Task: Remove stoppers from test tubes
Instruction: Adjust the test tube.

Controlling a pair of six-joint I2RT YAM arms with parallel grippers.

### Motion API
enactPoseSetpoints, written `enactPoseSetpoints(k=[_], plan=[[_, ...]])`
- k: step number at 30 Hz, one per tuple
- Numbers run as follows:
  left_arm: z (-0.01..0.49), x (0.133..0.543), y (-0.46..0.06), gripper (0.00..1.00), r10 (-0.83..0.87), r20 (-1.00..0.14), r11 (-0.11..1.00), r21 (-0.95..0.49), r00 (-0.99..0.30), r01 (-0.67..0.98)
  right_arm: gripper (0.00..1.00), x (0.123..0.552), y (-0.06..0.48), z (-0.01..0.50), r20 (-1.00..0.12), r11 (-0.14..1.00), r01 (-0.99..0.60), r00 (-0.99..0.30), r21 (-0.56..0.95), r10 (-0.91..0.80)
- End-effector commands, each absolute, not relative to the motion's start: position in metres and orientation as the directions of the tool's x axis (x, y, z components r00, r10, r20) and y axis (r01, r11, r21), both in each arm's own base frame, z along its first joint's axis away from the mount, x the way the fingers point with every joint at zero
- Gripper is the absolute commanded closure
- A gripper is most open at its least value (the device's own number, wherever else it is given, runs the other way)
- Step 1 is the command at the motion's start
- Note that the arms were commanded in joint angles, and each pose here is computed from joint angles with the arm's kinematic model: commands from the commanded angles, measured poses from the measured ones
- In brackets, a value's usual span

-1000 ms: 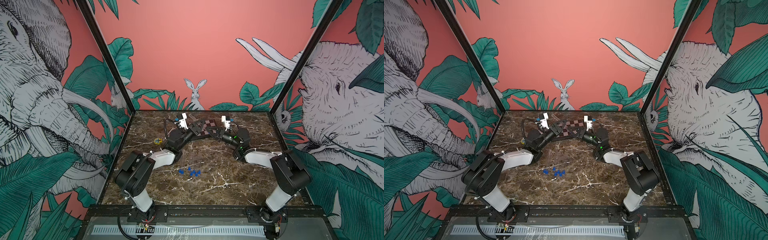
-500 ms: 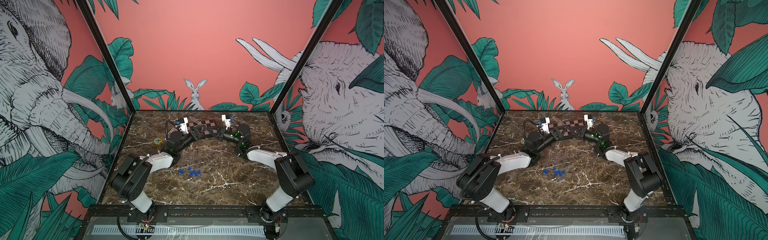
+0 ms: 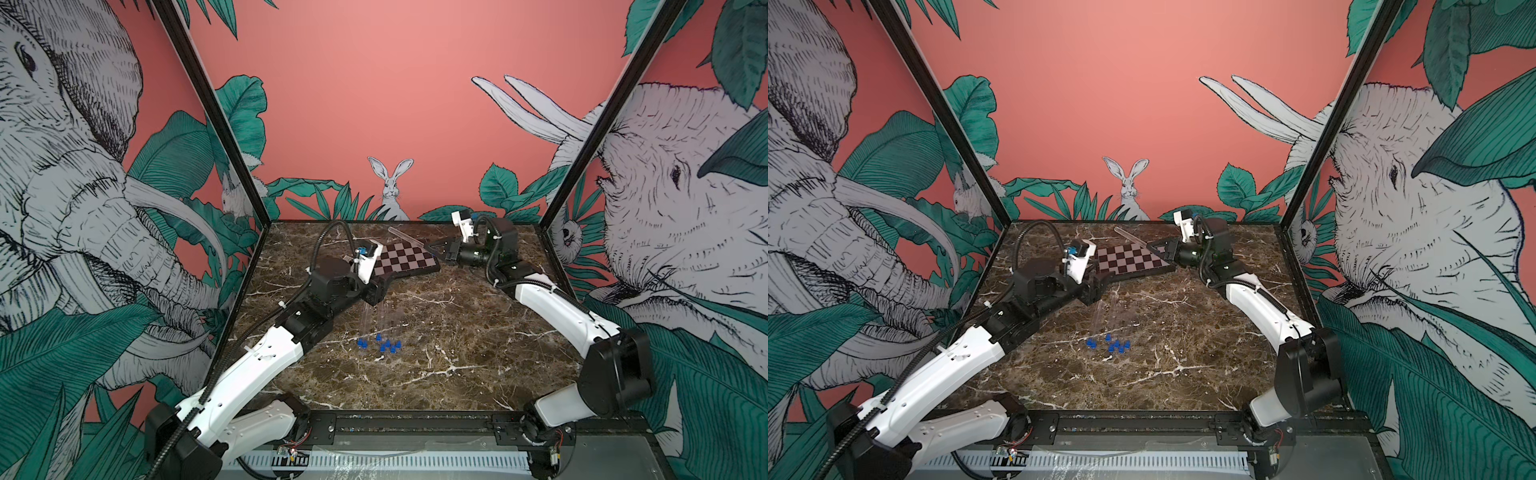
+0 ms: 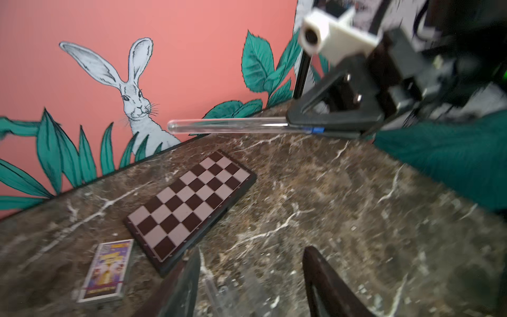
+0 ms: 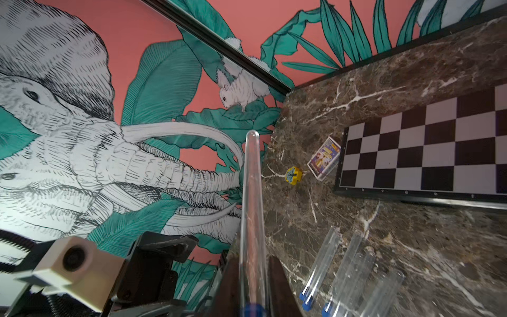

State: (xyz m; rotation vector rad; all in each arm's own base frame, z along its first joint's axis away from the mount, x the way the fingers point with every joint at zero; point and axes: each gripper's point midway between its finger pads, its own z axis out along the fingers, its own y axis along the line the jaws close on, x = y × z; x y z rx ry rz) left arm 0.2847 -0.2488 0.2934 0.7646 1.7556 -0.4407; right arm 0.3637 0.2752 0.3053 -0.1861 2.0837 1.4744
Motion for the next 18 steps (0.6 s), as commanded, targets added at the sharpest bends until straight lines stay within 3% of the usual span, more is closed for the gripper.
enactPoseSetpoints(k=[1, 7, 14, 18], plan=[[0.256, 0.289, -0.249, 0.38, 0.618, -0.786, 0.566, 0.454, 0.01, 0.688, 0.96, 0.342, 0.27, 0.285, -0.493, 0.46, -0.41, -0.867, 0.788, 0.07], [0.259, 0.302, -0.268, 0.36, 0.69, -0.687, 0.449, 0.653, 0.227, 0.61, 0.96, 0.331, 0.27, 0.278, -0.448, 0.481, -0.394, -0.894, 0.783, -0.002], [0.268, 0.3, -0.281, 0.36, 0.666, -0.676, 0.413, 0.686, 0.315, 0.599, 0.96, 0.321, 0.269, 0.26, -0.401, 0.513, -0.366, -0.915, 0.776, -0.046], [0.256, 0.294, -0.297, 0.36, 0.648, -0.685, 0.348, 0.655, 0.333, 0.671, 0.94, 0.313, 0.276, 0.259, -0.394, 0.499, -0.38, -0.916, 0.779, -0.083]])
